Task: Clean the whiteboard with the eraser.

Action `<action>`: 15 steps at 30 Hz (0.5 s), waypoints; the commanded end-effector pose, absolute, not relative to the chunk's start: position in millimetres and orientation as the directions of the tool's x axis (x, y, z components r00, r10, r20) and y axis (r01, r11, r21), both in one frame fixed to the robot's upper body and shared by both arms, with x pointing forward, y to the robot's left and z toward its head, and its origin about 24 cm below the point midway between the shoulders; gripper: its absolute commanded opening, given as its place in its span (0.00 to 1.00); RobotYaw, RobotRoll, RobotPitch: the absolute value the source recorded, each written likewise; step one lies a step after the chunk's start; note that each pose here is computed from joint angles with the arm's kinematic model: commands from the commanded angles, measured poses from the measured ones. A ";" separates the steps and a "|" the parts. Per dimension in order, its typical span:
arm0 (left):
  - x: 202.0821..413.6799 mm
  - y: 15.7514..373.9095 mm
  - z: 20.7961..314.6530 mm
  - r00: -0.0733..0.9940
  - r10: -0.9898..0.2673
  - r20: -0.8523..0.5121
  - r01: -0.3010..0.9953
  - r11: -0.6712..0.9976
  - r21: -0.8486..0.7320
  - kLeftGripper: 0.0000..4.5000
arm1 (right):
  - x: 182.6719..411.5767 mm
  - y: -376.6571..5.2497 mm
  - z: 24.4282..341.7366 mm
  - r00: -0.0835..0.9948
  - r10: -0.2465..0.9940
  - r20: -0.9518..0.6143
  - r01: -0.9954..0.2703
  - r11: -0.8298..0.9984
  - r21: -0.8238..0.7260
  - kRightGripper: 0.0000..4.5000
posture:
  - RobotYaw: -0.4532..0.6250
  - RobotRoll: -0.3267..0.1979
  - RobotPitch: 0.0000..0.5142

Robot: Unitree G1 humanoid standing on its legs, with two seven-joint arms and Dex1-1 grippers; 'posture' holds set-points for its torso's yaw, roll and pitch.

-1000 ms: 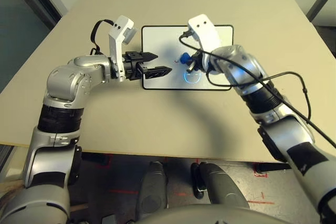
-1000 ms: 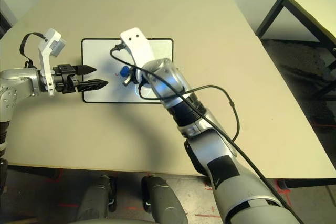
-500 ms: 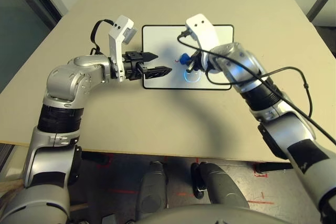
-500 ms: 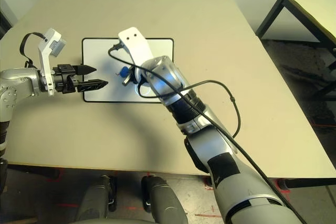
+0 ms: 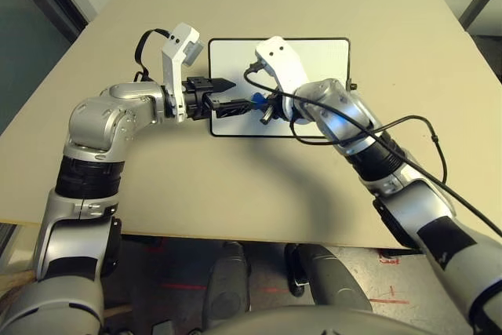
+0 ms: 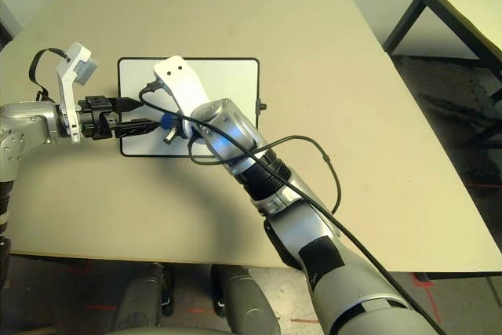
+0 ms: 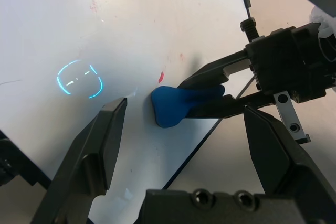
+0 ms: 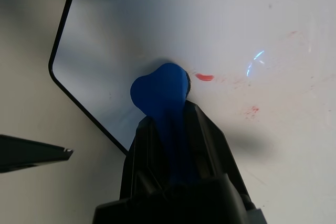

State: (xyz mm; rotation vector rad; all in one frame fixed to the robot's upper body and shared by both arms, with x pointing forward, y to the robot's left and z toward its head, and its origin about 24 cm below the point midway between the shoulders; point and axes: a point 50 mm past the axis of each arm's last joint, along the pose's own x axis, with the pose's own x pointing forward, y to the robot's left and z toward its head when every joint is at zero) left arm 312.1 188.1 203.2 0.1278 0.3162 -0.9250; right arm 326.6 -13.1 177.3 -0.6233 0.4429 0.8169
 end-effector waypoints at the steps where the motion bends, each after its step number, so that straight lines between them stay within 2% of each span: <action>1: 311.1 190.8 203.6 0.566 -0.756 -0.329 0.796 0.605 -0.023 1.00 | 341.2 -27.3 174.9 0.640 0.477 -0.602 -0.745 0.577 -0.335 0.14 | 0.40 0.62 0.29; 5: 311.7 190.2 203.6 0.566 -0.757 -0.328 0.796 0.605 -0.024 1.00 | 360.5 -40.8 196.9 0.708 0.448 -0.546 -0.681 0.638 -0.359 0.14 | 0.39 0.62 0.29; 8: 312.1 189.3 203.9 0.566 -0.758 -0.324 0.796 0.604 -0.024 1.00 | 365.6 -44.9 198.9 0.720 0.436 -0.540 -0.665 0.655 -0.358 0.14 | 0.39 0.62 0.28; 15: 313.0 188.4 205.7 0.565 -0.760 -0.321 0.798 0.602 -0.022 1.00 | 347.3 -38.6 168.9 0.650 0.446 -0.615 -0.724 0.608 -0.324 0.14 | 0.39 0.62 0.29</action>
